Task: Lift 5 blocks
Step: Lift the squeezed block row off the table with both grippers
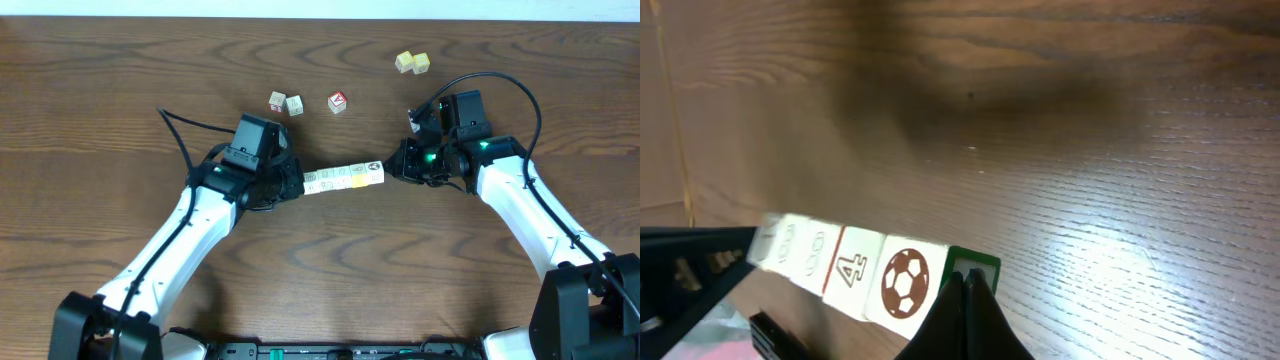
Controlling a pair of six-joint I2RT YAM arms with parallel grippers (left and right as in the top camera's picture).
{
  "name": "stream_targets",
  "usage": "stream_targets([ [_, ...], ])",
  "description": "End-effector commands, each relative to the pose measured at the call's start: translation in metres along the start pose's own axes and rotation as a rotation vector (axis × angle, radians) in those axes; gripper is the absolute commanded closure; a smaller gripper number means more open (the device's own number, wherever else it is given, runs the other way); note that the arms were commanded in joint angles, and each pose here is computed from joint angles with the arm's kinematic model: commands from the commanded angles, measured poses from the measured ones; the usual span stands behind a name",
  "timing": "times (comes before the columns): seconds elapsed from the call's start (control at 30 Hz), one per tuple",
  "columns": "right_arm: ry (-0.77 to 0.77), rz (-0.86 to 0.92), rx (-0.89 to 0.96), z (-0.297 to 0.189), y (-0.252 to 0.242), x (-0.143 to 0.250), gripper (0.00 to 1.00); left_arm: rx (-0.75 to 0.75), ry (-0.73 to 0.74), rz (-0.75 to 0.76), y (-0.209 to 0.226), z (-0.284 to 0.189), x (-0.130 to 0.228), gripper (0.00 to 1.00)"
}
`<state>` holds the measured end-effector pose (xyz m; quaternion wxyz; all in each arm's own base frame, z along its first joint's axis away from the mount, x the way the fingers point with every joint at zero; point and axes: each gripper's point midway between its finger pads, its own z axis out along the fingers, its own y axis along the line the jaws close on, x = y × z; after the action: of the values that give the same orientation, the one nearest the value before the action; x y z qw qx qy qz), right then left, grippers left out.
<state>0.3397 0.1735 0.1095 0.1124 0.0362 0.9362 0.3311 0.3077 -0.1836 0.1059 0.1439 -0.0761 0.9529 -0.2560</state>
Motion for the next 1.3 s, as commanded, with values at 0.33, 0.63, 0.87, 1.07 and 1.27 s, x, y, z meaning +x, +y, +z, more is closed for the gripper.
stream_targets([
  [0.33,0.099,-0.044,-0.185,-0.001,0.042,0.022,0.99,0.160,0.033,0.054,-0.042,-0.013,0.005,0.93],
  [0.63,0.060,-0.066,-0.172,-0.011,0.046,0.019,0.99,0.176,0.022,0.058,-0.048,-0.018,0.001,0.93],
  [0.87,0.065,-0.059,-0.159,-0.012,0.044,0.021,0.99,0.180,0.023,0.051,-0.049,-0.018,0.001,0.93],
  [1.07,0.065,-0.053,-0.160,-0.012,0.045,0.021,0.99,0.195,0.029,0.050,-0.052,-0.020,0.001,0.93],
  [1.27,0.063,-0.054,-0.161,-0.012,0.045,0.020,0.99,0.197,0.026,0.052,-0.053,-0.021,0.000,0.93],
])
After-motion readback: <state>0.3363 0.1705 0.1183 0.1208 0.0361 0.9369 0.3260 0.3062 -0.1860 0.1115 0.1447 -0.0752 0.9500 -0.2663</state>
